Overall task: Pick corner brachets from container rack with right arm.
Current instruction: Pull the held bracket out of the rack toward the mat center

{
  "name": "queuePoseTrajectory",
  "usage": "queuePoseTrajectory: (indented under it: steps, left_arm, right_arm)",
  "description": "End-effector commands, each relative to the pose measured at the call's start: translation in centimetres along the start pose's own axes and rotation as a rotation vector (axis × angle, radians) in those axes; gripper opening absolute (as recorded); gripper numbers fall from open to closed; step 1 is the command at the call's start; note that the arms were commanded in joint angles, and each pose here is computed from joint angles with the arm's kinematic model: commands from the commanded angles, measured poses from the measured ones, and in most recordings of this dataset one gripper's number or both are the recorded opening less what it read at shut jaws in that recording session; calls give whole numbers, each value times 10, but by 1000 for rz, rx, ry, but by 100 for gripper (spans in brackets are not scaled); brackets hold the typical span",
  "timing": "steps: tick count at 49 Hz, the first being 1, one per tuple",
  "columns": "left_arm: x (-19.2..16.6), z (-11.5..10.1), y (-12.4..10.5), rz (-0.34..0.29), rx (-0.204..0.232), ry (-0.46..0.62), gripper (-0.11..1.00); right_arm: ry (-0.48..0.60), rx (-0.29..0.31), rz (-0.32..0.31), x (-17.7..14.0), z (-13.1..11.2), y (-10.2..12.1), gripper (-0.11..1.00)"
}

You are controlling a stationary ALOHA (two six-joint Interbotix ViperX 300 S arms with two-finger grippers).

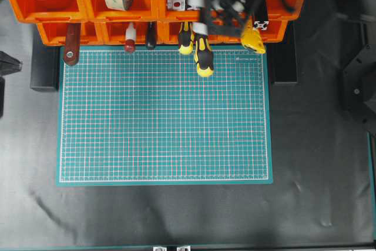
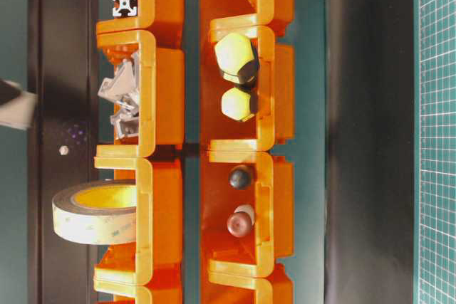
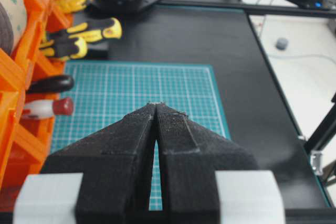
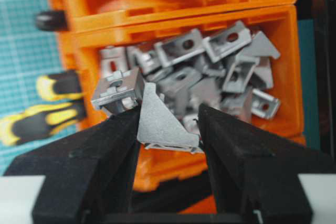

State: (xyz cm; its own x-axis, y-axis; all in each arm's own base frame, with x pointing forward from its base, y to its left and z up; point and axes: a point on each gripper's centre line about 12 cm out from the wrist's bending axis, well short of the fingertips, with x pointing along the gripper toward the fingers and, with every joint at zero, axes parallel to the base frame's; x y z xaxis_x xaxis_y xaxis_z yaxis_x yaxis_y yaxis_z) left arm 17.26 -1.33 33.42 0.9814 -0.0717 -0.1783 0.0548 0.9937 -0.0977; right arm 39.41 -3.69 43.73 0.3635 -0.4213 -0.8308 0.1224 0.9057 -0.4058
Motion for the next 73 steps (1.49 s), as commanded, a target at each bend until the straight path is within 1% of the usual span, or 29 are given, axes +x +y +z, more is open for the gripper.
queuePoseTrajectory:
  steps: [1,8,16,20,24,28,31,35,41,45,51,59,66,73]
  left_arm:
    - [-1,10,-1,-3,1,-26,0]
    - [-1,11,-1,-4,3,-27,0]
    - [-2,11,-1,-4,3,-29,0]
    - [-2,12,-1,-4,1,-32,0]
    - [-3,12,-1,-4,1,-34,0]
    - [-4,13,-1,-5,1,-40,0]
    - [-4,13,-1,-5,3,-41,0]
    - [-5,14,-2,-5,1,-46,0]
    - [-7,15,-2,-6,4,-52,0]
    - [-7,15,-2,-6,3,-52,0]
    - [-6,15,-2,-6,4,-50,0]
    - [-6,15,-2,-6,6,-50,0]
    - [-6,14,-2,-5,9,-47,0]
    - [-6,14,-2,-5,9,-47,0]
  right_arm:
    - [-88,19,8,-38,-13,0,33]
    - [-143,15,27,-56,-33,15,33]
    - [-222,66,74,-71,-55,29,33]
    - [-270,74,116,-71,-63,48,33]
    - [-294,64,153,-62,-69,69,33]
    - [-300,67,184,-48,-76,89,33]
    - [-306,84,206,-38,-79,101,33]
    - [-320,98,237,-25,-79,118,33]
    - [-313,107,271,1,-83,142,33]
    - [-313,129,297,18,-85,156,33]
    - [-301,138,317,41,-86,171,33]
    - [-258,130,333,77,-90,195,33]
    - [-234,117,351,113,-84,217,33]
    - [-221,108,365,142,-79,232,33]
